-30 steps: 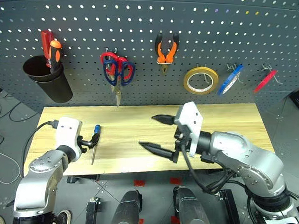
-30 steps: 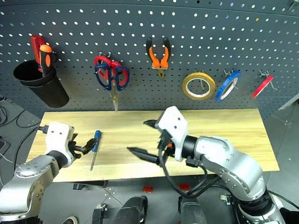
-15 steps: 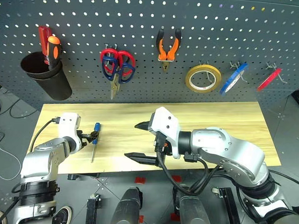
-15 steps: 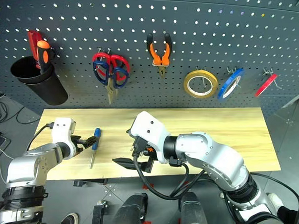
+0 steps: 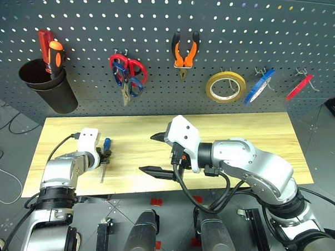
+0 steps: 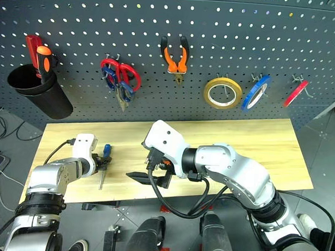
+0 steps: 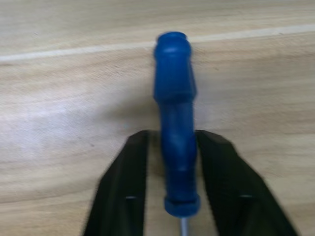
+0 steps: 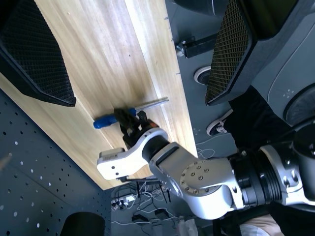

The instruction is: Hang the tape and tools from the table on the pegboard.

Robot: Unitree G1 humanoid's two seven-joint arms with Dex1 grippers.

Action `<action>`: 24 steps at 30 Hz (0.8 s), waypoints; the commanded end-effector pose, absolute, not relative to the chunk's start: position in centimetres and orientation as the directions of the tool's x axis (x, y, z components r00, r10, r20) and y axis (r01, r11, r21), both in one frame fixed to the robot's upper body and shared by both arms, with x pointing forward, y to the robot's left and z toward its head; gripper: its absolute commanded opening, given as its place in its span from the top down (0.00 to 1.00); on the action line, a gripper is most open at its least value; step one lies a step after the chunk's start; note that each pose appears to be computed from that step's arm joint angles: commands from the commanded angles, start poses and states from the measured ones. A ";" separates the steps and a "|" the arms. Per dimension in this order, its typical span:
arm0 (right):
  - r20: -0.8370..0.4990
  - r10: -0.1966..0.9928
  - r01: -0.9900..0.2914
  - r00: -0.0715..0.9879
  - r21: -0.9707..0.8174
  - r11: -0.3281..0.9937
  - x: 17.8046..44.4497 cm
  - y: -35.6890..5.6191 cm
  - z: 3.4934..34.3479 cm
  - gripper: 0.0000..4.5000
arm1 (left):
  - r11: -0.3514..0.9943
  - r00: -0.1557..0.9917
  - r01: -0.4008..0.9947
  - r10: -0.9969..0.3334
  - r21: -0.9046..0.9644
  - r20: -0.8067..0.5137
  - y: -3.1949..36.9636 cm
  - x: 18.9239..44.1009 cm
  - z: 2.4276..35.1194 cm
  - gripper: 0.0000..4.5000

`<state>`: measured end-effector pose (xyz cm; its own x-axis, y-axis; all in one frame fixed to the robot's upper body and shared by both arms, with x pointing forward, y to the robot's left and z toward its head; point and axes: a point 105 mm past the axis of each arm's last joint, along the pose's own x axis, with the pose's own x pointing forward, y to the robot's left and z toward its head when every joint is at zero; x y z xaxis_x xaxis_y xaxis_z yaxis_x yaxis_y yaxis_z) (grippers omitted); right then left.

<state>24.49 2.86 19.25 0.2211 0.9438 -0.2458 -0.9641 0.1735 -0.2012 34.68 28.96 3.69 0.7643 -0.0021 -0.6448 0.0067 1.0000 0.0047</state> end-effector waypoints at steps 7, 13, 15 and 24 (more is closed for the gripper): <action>-0.156 0.951 -0.934 0.266 -0.285 0.215 25.8 2.0 21.2 0.00 | 0.989 0.853 0.109 -0.039 0.104 -0.520 28.2 33.8 5.7 0.87; -0.034 0.960 -0.902 0.276 -0.353 0.247 25.6 0.5 24.5 0.00 | 0.976 0.930 0.153 -0.090 0.153 -0.356 27.1 31.0 9.0 0.87; -0.013 0.961 -0.893 0.277 -0.372 0.253 25.5 -0.1 25.4 0.00 | 0.976 0.950 0.145 -0.092 0.161 -0.300 26.9 30.3 10.3 0.87; 0.049 0.959 -0.850 0.278 -0.453 0.269 25.5 -1.7 28.3 0.00 | 0.963 0.985 0.148 -0.164 0.224 0.055 25.6 30.1 21.2 0.87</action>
<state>26.28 -1.41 26.73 0.3062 0.9520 -0.0008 -0.8711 0.2799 -0.4036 30.65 25.61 17.74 0.9852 -0.1615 -0.0582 0.1698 0.9666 0.1922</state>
